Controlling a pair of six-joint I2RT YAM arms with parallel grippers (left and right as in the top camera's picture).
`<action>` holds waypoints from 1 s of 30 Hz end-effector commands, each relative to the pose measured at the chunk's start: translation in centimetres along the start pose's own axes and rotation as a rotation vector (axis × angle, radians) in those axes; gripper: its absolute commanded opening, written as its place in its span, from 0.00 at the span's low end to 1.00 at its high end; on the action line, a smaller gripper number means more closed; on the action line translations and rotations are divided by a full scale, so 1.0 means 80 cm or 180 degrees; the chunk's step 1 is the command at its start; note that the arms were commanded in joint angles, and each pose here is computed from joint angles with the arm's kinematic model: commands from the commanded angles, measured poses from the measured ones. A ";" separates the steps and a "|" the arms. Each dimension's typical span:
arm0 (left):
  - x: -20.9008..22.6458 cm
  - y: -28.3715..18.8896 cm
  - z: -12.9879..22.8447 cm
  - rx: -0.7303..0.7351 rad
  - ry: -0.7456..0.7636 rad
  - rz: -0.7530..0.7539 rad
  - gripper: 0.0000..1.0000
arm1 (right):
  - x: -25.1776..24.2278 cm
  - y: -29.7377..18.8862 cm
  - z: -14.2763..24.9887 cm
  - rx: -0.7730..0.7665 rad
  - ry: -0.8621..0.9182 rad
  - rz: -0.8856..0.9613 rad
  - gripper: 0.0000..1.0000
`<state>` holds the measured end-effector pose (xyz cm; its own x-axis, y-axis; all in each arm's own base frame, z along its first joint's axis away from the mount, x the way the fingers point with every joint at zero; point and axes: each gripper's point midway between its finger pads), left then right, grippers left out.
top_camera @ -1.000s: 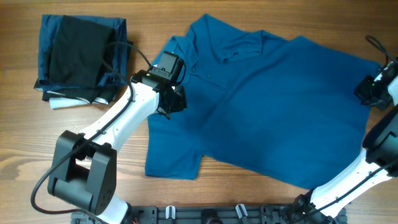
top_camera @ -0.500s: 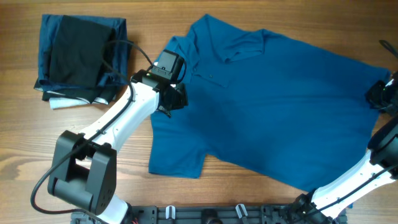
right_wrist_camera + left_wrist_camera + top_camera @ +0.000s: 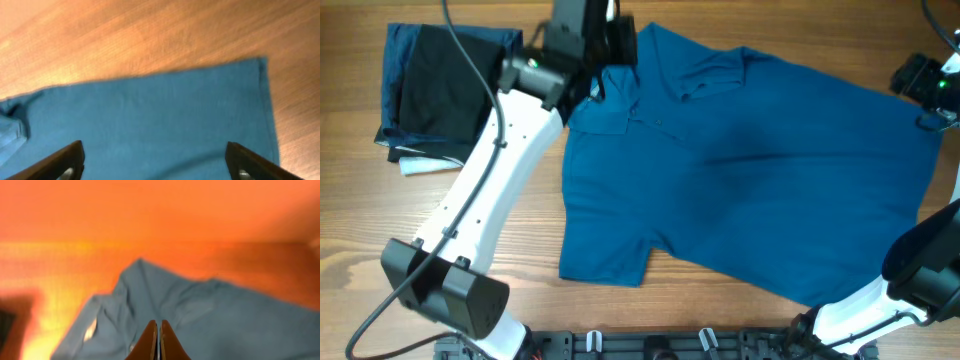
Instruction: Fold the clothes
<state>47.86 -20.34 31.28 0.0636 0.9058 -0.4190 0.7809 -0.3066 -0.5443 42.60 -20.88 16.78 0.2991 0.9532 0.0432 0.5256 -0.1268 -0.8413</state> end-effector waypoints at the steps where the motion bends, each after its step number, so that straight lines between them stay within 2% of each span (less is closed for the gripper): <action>1: -0.037 -0.023 -0.084 -0.0425 0.0154 0.0229 0.04 | 0.014 0.000 0.003 0.0049 0.0208 -0.0109 0.99; 4: -0.060 -0.016 -0.121 -0.0629 0.0233 0.0337 0.04 | 0.014 0.001 0.003 0.0051 0.0463 -0.0105 1.00; 6: -0.067 0.010 -0.122 -0.0614 0.0237 0.0415 0.04 | 0.014 0.001 0.003 0.0051 0.0473 -0.0106 1.00; 10: -0.051 0.102 -0.052 -0.0009 0.0018 0.0446 0.04 | 0.014 0.000 -0.008 -0.0061 0.0457 -0.0115 1.00; 13: -0.015 0.165 0.009 0.0431 -0.0173 0.0198 0.04 | 0.021 0.000 0.004 0.0056 0.0277 -0.0207 1.00; 15: 0.019 0.192 0.048 0.0733 -0.0259 -0.0037 0.05 | 0.052 -0.002 0.001 -0.0013 -0.0273 -0.0598 0.98; 17: 0.062 0.196 0.071 0.0991 -0.0572 -0.0333 0.04 | 0.076 -0.003 -0.007 -0.0115 -0.0588 -0.0746 0.97; 21: 0.136 0.179 0.071 0.1213 -0.1134 -0.0700 0.04 | 0.139 0.001 -0.013 -0.0207 -0.1035 -0.0918 0.91; 25: 0.182 0.155 0.073 0.1616 -0.1560 -0.0549 0.04 | 0.195 0.020 -0.018 -0.0283 -0.1502 -0.0808 0.98; 30: 0.226 0.136 0.073 0.1730 -0.1752 -0.0724 0.06 | 0.322 0.042 0.017 -0.0255 -0.1967 -0.1552 0.95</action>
<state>54.22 -8.42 11.23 -0.5036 0.7537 -0.4223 0.3023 -0.3042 -0.9034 50.16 -1.64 17.05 -0.3281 0.9445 0.0153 0.6081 0.2236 -0.7617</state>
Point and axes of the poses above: each gripper's point midway between its finger pads, its own y axis out along the fingers, its own x axis along the line the jaws close on, z = x × y, and after that the axes turned 12 degrees about -y, right-handed
